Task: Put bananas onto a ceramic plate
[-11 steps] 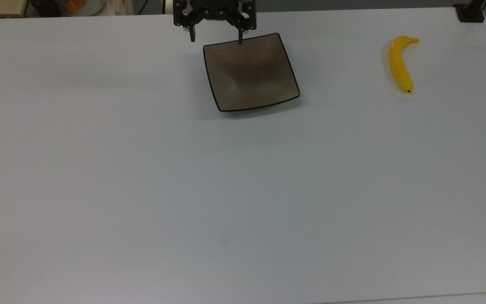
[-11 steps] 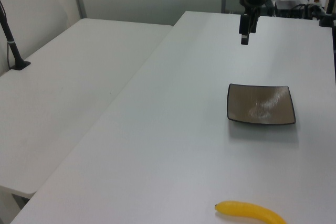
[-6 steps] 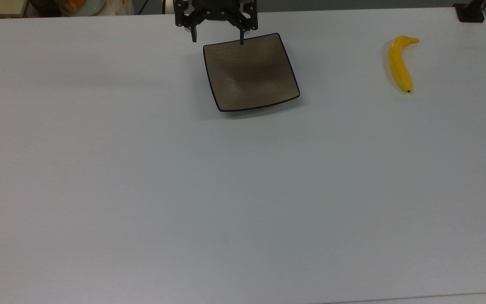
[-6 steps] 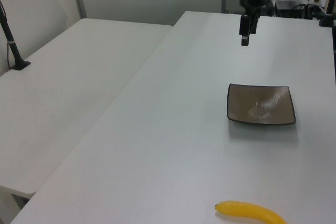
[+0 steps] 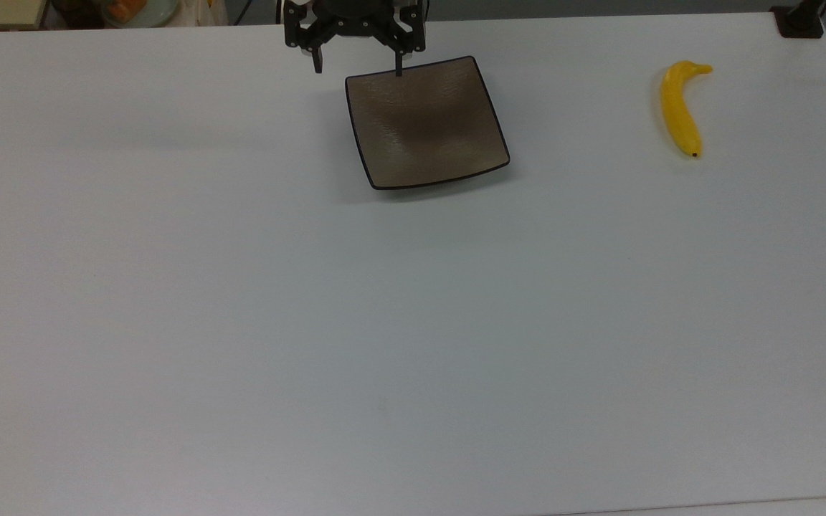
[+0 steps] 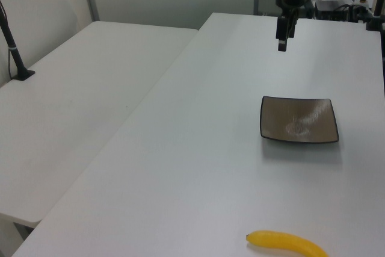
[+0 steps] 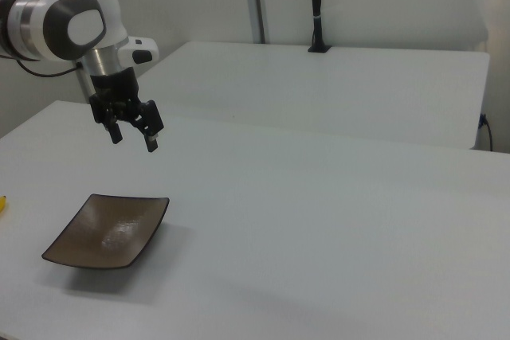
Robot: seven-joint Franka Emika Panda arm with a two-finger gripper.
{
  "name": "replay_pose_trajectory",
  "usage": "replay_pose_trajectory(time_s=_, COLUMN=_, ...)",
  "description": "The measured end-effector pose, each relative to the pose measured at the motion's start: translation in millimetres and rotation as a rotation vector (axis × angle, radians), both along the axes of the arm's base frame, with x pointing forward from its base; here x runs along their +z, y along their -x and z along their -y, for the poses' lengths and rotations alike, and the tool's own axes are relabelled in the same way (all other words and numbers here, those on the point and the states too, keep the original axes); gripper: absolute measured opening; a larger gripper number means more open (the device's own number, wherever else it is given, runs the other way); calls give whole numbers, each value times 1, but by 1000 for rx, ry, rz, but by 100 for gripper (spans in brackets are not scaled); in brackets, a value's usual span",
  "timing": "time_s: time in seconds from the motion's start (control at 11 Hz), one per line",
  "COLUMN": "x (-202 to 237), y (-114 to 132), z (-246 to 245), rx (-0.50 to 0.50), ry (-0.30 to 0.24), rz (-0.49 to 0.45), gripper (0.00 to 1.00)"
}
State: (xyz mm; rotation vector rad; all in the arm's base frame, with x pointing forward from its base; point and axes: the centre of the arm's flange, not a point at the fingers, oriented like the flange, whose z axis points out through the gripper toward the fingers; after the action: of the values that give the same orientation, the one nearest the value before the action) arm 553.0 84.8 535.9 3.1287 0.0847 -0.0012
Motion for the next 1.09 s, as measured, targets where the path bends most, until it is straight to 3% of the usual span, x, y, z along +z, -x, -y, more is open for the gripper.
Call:
replay_pose_trajectory(time_s=0.45, x=-22, y=11, z=-45, rx=80, ry=3, rz=-45, gripper=100)
replay_pose_trajectory(time_s=0.73, x=-50, y=19, z=-112, rx=141, ry=-6, rz=-68, gripper=100)
replay_pose_trajectory(time_s=1.09, x=-72, y=51, z=-218, rx=113, ry=-31, rz=-39, gripper=100)
